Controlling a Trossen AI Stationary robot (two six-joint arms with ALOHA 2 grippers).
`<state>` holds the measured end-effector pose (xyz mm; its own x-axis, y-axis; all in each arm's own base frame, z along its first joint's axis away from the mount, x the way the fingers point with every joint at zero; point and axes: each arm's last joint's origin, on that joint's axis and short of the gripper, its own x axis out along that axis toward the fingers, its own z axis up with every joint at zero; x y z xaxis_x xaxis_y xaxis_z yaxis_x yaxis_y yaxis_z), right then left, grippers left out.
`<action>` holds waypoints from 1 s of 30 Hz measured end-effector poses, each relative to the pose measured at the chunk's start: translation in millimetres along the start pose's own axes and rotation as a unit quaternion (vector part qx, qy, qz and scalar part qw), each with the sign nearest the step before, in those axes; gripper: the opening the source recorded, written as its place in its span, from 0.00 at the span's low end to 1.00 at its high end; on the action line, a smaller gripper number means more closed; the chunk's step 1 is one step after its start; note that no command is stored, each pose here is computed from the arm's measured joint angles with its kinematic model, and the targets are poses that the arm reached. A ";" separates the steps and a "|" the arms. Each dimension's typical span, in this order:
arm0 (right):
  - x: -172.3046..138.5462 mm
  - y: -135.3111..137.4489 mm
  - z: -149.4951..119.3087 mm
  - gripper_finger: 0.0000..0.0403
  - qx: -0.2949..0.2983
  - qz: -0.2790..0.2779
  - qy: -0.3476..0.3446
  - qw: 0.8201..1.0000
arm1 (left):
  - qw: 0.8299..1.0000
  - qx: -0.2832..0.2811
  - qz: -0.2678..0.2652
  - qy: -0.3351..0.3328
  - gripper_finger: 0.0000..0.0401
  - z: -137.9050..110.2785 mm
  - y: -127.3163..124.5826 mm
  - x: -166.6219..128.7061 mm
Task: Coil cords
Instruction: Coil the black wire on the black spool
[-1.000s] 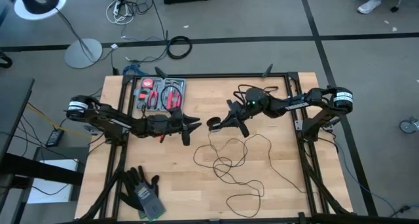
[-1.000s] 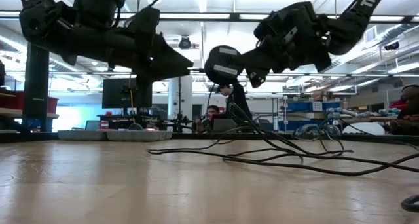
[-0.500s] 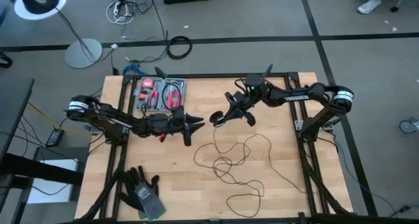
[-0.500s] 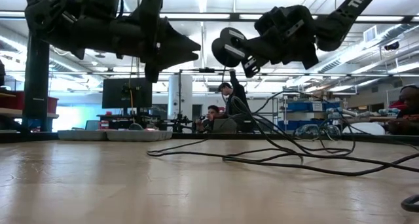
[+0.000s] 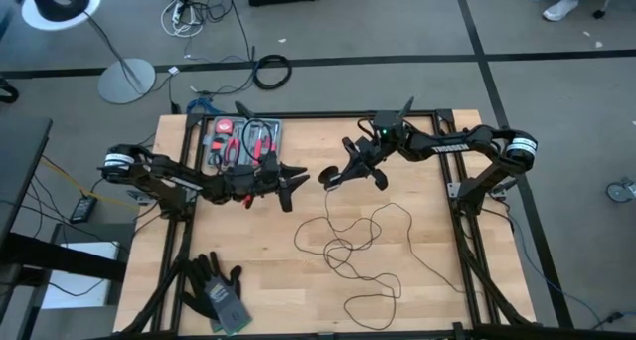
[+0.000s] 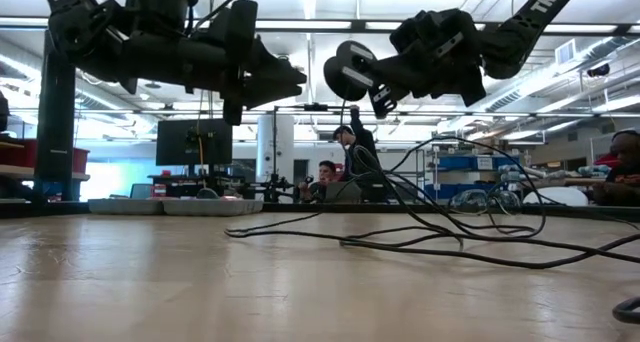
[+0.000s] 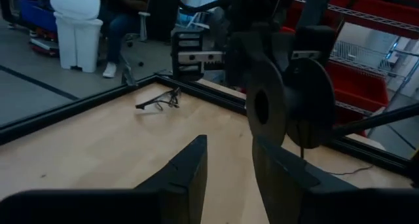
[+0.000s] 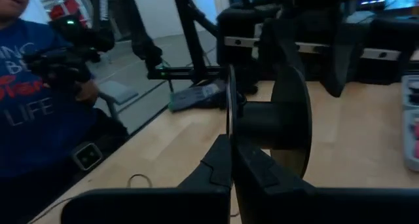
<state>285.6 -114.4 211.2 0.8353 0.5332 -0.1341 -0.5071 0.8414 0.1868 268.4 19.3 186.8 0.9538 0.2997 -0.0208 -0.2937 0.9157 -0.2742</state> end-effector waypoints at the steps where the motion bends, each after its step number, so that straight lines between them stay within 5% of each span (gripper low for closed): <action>1: 0.1 -0.7 0.2 0.00 -0.001 -0.012 0.000 1.000 | 1.000 0.005 0.000 0.001 0.31 -0.1 0.3 0.1; 5: 0.2 -2.7 0.2 0.00 -0.002 -0.050 0.001 0.999 | 1.000 0.023 -0.002 0.008 0.31 -2.7 0.9 0.9; 30: 5.9 -0.4 -2.2 0.00 0.007 -0.075 0.011 0.997 | 1.000 0.024 -0.005 0.003 0.31 -18.7 2.9 25.5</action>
<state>290.3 -111.5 208.1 0.8965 0.4030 -0.1838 -0.3731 0.9107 0.1772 293.1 24.6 167.4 0.9573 0.2881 -0.0239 -0.2858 0.9305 -0.2290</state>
